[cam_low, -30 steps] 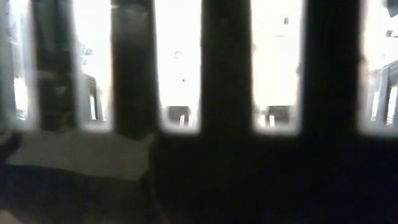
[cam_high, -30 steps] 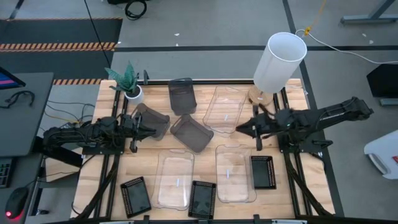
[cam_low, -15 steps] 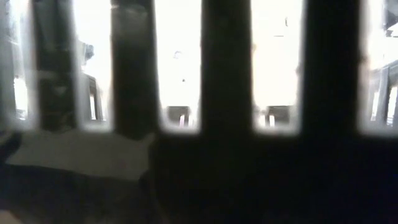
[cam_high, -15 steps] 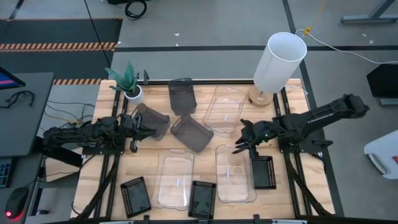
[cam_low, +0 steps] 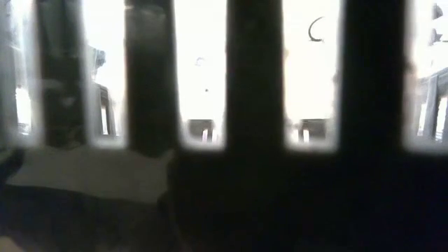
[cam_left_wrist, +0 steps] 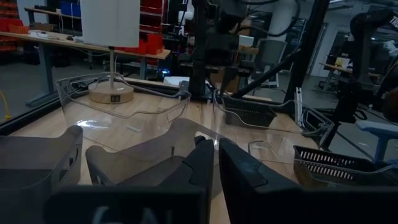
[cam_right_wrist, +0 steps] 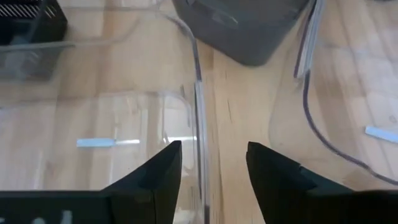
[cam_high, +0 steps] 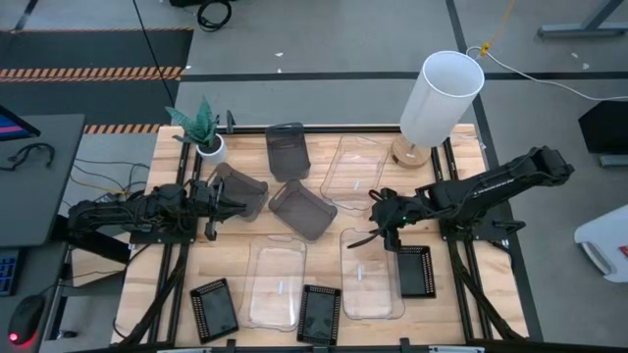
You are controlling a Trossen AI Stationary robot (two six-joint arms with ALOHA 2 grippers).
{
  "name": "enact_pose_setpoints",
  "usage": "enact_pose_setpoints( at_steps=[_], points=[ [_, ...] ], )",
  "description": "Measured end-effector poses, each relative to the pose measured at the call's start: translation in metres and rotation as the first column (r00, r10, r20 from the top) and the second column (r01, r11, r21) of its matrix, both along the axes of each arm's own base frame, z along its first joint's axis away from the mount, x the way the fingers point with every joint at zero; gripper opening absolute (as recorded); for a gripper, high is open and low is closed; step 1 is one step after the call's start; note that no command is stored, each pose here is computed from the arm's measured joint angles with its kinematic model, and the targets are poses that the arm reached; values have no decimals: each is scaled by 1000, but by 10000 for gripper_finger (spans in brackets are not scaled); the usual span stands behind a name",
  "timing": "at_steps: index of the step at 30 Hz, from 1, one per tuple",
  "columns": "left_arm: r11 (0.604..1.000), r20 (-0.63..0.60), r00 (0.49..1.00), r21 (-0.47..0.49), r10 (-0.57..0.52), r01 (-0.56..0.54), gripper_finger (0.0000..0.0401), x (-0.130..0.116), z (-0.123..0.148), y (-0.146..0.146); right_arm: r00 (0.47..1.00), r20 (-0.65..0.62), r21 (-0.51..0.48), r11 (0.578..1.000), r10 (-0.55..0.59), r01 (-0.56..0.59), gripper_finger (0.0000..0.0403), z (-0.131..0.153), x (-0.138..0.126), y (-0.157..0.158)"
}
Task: Stack baskets by color
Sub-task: Stack the bottom right transparent bin on the top transparent bin
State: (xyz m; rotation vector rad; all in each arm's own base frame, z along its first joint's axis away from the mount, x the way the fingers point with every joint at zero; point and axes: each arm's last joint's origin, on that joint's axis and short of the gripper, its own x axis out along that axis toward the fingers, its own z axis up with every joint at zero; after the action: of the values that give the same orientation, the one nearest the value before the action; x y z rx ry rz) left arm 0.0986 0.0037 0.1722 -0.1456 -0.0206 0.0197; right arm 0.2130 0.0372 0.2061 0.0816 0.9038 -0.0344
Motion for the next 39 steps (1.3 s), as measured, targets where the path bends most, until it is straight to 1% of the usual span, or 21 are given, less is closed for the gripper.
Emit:
enact_pose_setpoints(
  at_steps=[7,13,18,22,24,27,34,36,39],
  points=[
    [1000,0,1000,0,0,0,36,0,0,0,998,-66,-22,1000,-5,3,171,-13,7,-3],
    [1000,0,1000,0,0,0,38,0,0,0,991,-134,18,1000,17,-15,168,-27,13,-3],
    [1000,0,1000,0,0,0,31,0,0,0,986,-167,21,1000,15,-12,167,-34,16,-4],
    [1000,0,1000,0,0,0,32,0,0,0,987,-164,10,1000,4,-2,159,-35,18,-5],
    [1000,0,1000,0,0,0,35,0,0,0,986,-164,12,1000,-4,6,147,-35,18,-5],
    [1000,-1,1000,0,0,0,39,0,0,0,986,-168,24,1000,-13,18,118,-37,19,-4],
    [1000,-1,1000,0,0,0,36,0,0,0,987,-158,34,999,-13,19,15,-36,19,-4],
    [1000,0,1000,0,0,0,34,0,0,0,987,-156,21,999,-28,32,10,-34,20,-5],
    [1000,0,1000,0,0,0,33,0,0,0,986,-161,16,999,-33,36,17,-29,22,-7]
  ],
)
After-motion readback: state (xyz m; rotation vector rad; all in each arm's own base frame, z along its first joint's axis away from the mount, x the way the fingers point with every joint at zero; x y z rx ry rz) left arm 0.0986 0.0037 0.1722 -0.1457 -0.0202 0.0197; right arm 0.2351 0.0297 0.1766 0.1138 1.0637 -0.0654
